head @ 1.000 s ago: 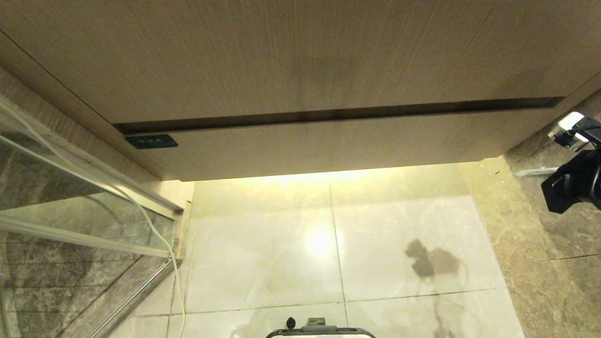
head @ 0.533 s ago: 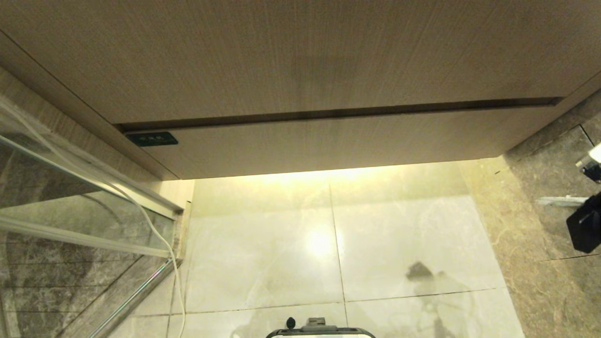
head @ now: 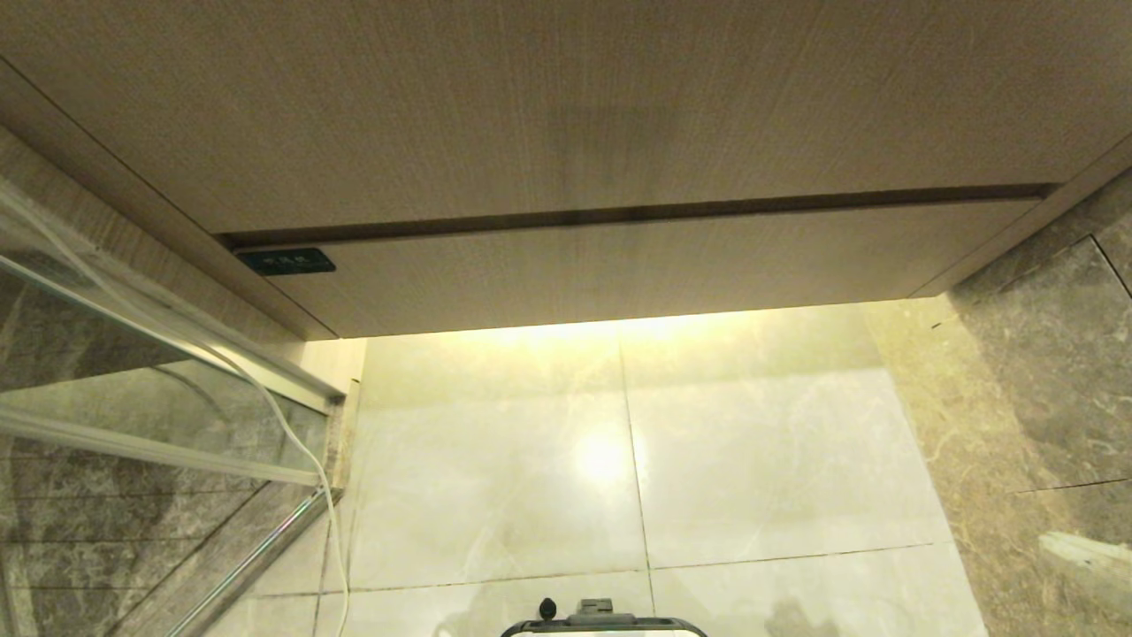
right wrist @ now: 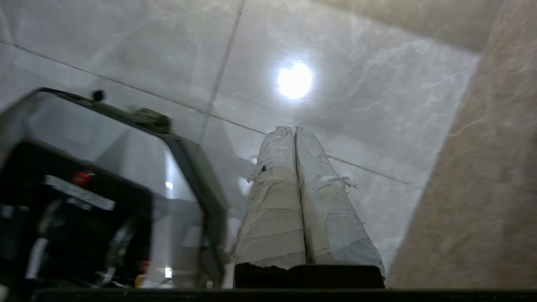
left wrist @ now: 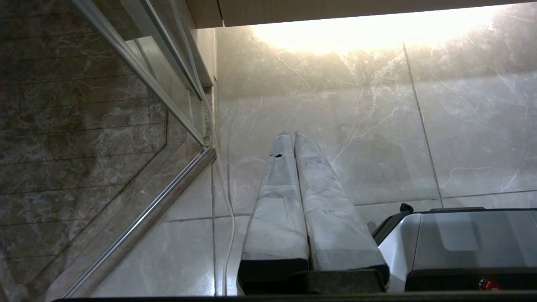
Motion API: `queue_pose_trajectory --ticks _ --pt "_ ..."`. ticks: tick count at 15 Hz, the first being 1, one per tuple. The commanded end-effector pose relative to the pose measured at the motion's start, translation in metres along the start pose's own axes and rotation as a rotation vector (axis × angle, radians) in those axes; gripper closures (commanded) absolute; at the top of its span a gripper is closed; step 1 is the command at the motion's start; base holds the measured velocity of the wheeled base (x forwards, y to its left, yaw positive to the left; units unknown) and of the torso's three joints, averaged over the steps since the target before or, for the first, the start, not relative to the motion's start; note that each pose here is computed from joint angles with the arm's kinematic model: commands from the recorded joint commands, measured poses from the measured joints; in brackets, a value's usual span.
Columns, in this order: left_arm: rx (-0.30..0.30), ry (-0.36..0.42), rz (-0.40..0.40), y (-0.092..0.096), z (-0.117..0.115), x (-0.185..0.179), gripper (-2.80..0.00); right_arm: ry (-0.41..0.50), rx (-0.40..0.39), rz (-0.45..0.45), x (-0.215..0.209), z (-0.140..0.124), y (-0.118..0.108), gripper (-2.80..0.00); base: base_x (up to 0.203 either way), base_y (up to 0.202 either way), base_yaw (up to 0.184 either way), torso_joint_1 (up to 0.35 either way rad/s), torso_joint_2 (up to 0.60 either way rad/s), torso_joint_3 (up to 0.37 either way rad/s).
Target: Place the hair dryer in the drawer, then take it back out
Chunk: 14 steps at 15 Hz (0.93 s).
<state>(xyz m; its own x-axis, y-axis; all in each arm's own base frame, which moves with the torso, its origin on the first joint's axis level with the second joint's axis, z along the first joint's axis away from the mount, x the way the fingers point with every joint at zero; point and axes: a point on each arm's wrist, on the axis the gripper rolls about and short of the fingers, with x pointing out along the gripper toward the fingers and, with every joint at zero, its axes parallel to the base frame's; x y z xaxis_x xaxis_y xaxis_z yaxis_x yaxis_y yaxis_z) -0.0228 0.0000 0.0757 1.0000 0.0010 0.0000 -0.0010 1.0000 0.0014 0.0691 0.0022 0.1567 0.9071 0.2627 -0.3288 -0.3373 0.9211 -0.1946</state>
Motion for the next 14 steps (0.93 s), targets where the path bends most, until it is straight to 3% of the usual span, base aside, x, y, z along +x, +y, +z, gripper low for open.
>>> queue_pose_trajectory --ticks 1,5,7,9,11,13,14 --pt "0.0 -0.002 0.001 0.0 0.0 0.0 0.0 -0.137 0.001 0.016 -0.031 -0.03 0.023 0.0 0.0 0.0 0.0 0.0 0.0 0.0" --pt "0.0 -0.001 0.001 0.0 0.0 0.0 0.0 -0.219 0.099 0.024 -0.042 -0.071 0.039 0.0 0.0 0.0 0.0 0.0 0.0 0.0" --pt "0.0 -0.001 0.001 0.0 0.0 0.0 0.0 -0.295 0.106 -0.023 -0.05 -0.076 0.042 0.0 0.0 0.0 0.0 0.0 0.0 0.0" --pt "0.0 0.0 0.001 0.0 0.0 0.0 0.0 -0.307 0.127 -0.043 -0.059 -0.083 0.047 0.0 0.0 0.0 0.0 0.0 0.0 0.0" --pt "0.0 -0.002 0.001 0.0 0.0 0.0 0.0 -0.358 0.132 -0.141 -0.064 -0.086 0.047 0.0 0.0 0.0 0.0 0.0 0.0 0.0" --pt "0.0 -0.002 -0.001 0.0 0.0 0.0 0.0 -0.361 0.157 -0.33 -0.061 -0.091 0.043 0.0 0.0 0.0 0.0 0.0 0.0 0.0" --pt "0.0 0.0 -0.001 0.0 0.0 0.0 0.0 -0.357 0.162 -0.328 -0.06 -0.092 0.044 0.0 0.0 0.0 0.0 0.0 0.0 0.0"
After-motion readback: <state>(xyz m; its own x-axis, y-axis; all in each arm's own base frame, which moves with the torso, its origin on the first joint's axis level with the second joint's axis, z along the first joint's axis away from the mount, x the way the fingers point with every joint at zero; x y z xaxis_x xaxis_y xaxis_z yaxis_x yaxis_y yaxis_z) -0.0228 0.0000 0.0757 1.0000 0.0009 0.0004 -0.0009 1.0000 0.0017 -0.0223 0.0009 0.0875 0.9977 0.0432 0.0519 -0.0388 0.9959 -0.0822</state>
